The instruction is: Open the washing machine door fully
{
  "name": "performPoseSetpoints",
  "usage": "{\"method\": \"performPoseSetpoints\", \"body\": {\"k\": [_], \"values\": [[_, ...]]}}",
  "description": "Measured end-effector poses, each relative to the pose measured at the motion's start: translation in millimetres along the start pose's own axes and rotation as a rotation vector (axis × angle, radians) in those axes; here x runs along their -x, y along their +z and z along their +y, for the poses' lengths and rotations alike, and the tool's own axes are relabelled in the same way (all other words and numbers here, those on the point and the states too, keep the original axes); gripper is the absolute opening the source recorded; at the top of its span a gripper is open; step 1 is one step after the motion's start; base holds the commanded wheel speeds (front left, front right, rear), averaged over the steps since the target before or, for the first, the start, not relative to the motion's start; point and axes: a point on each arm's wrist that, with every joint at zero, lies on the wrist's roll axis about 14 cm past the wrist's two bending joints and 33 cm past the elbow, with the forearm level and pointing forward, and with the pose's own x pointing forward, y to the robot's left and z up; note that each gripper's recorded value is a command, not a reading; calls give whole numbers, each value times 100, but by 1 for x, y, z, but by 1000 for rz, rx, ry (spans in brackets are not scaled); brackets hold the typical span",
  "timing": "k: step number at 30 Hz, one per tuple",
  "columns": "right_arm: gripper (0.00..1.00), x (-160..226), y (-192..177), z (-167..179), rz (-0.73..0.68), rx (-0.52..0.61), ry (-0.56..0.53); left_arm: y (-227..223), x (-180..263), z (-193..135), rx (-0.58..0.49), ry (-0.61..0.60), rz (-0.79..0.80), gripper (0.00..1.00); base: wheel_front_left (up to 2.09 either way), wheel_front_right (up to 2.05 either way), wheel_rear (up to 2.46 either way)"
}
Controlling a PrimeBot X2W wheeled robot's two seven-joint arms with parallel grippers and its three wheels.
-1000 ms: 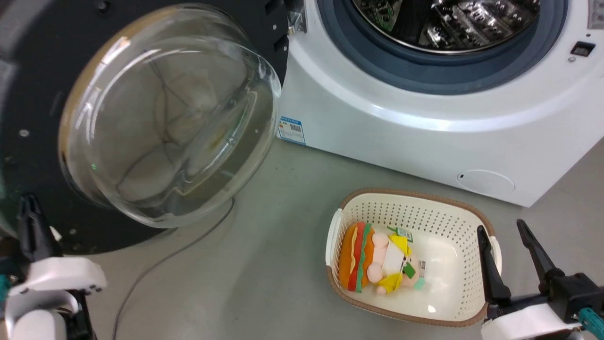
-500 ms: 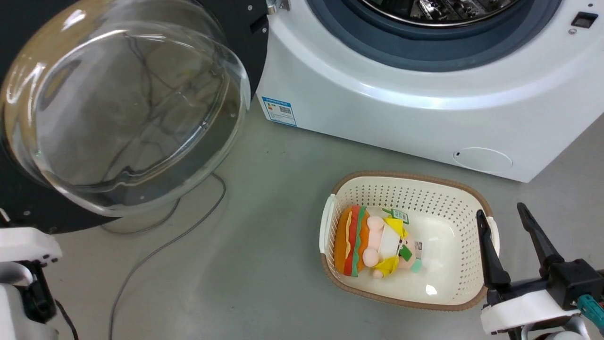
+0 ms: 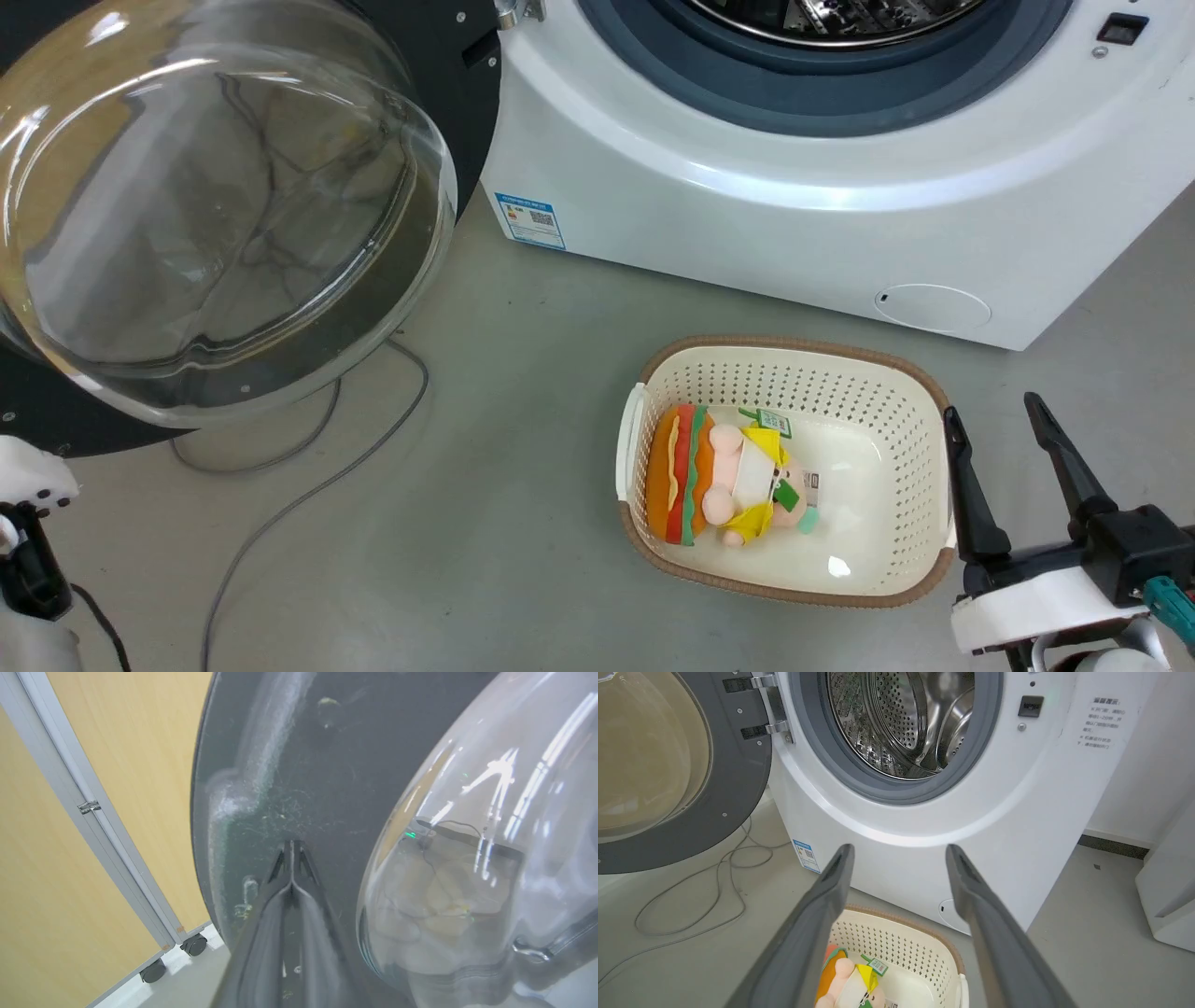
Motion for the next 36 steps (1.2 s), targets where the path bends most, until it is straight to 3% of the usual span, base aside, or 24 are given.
{"method": "performPoseSetpoints", "body": {"k": [11, 24, 32, 36], "values": [[100, 7, 21, -1, -43, 1, -12, 16, 7, 3, 7, -46, -45, 0, 0, 0, 0], [100, 39, 56, 2, -112, 0, -26, 42, 59, -10, 45, -169, -155, 0, 0, 0, 0], [100, 51, 70, 1, -148, -7, -38, 57, 90, -48, 105, -312, -208, 0, 0, 0, 0], [100, 61, 81, -6, -179, -9, -64, 64, 115, -88, 145, -453, -226, 0, 0, 0, 0]]}}
